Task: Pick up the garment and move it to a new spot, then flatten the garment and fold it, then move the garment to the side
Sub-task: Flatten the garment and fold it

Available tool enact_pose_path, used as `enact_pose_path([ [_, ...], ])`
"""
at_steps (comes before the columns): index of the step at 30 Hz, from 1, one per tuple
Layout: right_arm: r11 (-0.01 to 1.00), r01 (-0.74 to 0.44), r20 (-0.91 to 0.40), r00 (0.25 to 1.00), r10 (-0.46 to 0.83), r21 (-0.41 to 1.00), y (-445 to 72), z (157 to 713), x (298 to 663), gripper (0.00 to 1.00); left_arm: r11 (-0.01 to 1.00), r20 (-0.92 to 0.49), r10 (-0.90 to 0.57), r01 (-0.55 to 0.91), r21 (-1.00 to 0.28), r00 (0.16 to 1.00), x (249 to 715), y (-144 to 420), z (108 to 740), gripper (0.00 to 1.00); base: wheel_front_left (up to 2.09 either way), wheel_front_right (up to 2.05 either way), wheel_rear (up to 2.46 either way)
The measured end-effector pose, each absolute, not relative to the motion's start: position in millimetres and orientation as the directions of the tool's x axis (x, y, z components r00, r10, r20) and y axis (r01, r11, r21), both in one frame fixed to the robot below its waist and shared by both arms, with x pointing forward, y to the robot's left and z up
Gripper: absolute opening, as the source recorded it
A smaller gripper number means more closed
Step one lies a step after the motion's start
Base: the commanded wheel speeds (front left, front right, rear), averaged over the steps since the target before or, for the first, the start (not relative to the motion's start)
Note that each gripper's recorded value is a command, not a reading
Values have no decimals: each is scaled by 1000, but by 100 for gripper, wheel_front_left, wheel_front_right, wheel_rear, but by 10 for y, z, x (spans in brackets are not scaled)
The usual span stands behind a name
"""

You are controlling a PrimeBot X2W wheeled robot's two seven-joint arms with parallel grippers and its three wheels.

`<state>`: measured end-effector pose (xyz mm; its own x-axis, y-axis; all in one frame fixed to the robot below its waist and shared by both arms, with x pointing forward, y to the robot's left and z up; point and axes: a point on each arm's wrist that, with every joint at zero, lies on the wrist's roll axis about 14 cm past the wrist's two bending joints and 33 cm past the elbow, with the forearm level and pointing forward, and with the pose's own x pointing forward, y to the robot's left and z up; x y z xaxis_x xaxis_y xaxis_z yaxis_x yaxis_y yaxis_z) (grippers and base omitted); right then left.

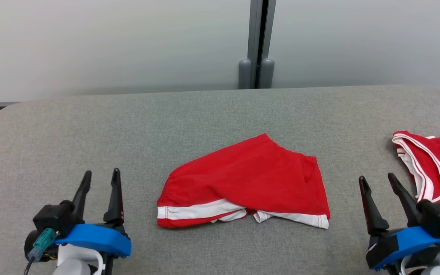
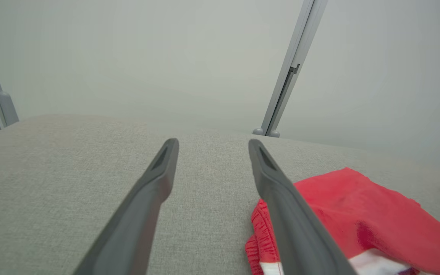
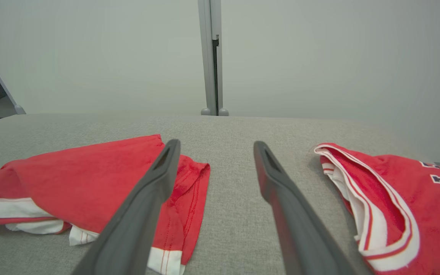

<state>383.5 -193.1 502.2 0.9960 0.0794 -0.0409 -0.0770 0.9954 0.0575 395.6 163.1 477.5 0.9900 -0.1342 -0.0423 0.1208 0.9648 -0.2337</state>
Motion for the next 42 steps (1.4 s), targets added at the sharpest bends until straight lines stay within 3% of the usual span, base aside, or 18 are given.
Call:
enact_pose_path([
  [13, 994, -62, -38, 997, 66, 92, -1924, 5023, 3698, 100, 987, -44, -60, 53, -152, 997, 3777, 1959, 4764, 100, 0, 0, 0],
  [31, 992, -67, -47, 996, 72, 102, -1884, 4982, 3704, 100, 985, -69, -82, 70, -159, 994, 3745, 1901, 4669, 100, 0, 0, 0],
  [35, 990, -91, -67, 993, 98, 103, -1799, 4941, 3717, 100, 980, -101, -142, 126, -155, 985, 3715, 1720, 4574, 100, 0, 0, 0],
  [42, 980, -142, -195, 966, 168, 140, -1567, 4628, 3683, 100, 945, -280, -287, 224, -237, 916, 3555, 1174, 4139, 100, 0, 0, 0],
])
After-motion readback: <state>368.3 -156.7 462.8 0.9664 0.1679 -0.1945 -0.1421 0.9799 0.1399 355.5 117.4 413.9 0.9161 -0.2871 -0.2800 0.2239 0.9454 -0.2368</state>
